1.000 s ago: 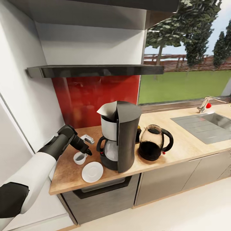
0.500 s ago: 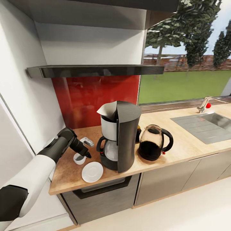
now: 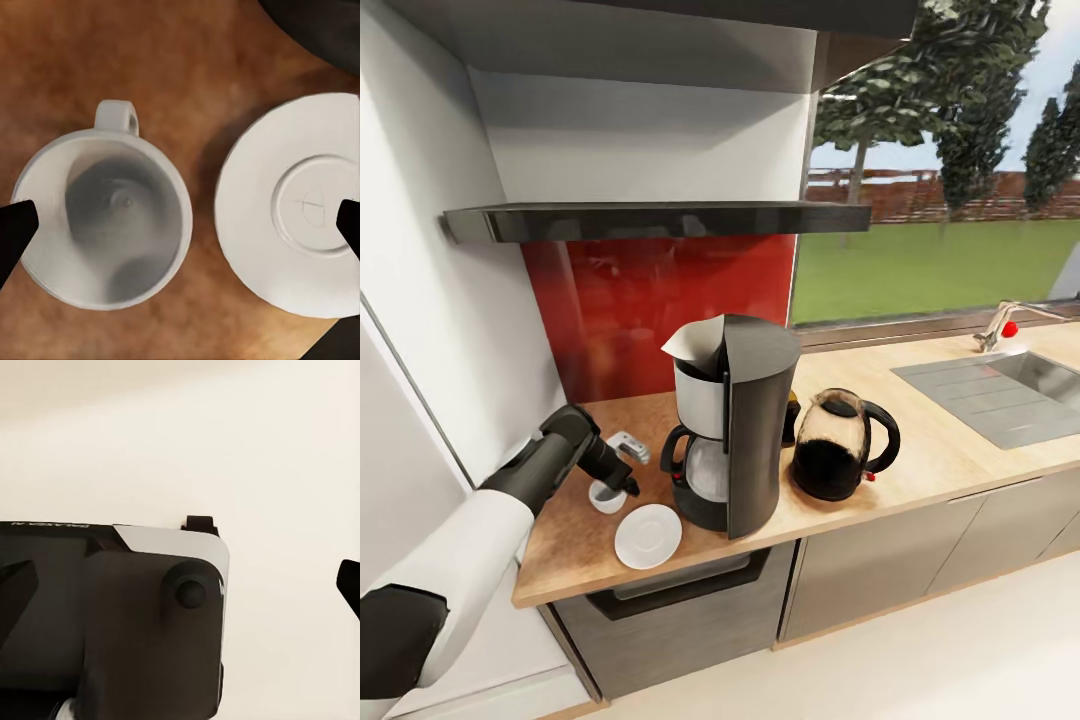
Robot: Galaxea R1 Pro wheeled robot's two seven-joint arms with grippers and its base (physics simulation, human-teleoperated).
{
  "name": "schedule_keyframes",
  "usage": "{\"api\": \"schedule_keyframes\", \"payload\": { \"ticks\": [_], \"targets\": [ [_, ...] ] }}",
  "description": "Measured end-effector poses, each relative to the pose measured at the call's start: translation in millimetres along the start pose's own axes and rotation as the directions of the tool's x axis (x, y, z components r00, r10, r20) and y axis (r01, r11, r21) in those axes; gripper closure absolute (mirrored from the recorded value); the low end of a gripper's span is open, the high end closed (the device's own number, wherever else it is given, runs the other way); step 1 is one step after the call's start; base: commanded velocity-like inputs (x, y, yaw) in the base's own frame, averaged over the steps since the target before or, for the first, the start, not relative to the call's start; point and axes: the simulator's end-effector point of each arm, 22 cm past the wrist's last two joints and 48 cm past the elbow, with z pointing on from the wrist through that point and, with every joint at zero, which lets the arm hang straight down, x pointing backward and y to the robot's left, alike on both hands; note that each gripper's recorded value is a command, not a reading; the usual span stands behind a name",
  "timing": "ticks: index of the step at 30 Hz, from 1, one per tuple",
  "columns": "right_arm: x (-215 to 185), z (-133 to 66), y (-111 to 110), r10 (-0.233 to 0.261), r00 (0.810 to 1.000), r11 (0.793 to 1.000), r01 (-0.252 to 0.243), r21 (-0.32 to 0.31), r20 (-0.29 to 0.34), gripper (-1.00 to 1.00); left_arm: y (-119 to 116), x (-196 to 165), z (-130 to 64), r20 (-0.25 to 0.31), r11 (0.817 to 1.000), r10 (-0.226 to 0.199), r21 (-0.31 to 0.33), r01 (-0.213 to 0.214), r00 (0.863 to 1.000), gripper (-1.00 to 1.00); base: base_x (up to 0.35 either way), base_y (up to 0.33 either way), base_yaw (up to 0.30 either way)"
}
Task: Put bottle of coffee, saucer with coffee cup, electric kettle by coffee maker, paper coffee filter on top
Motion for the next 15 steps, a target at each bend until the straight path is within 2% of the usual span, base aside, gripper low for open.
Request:
{"api": "schedule_keyframes", "payload": {
  "ticks": [7, 15],
  "targets": [
    [0.0, 0.0, 0.5, 0.000, 1.000, 1.000, 0.000, -0.001, 0.000, -1.00, -3.9, 6.3, 8.0, 0.004, 1.000, 0.021, 0.008, -0.021, 1.000, -1.00, 0.000, 0.000, 0.000],
    [-0.3, 0.0, 1.1, 0.000, 1.000, 1.000, 0.000, -0.001, 0.001, -1.00, -2.9, 9.6, 10.0, 0.004, 1.000, 0.025, 0.009, -0.025, 1.000, -1.00, 0.000, 0.000, 0.000]
  ]
}}
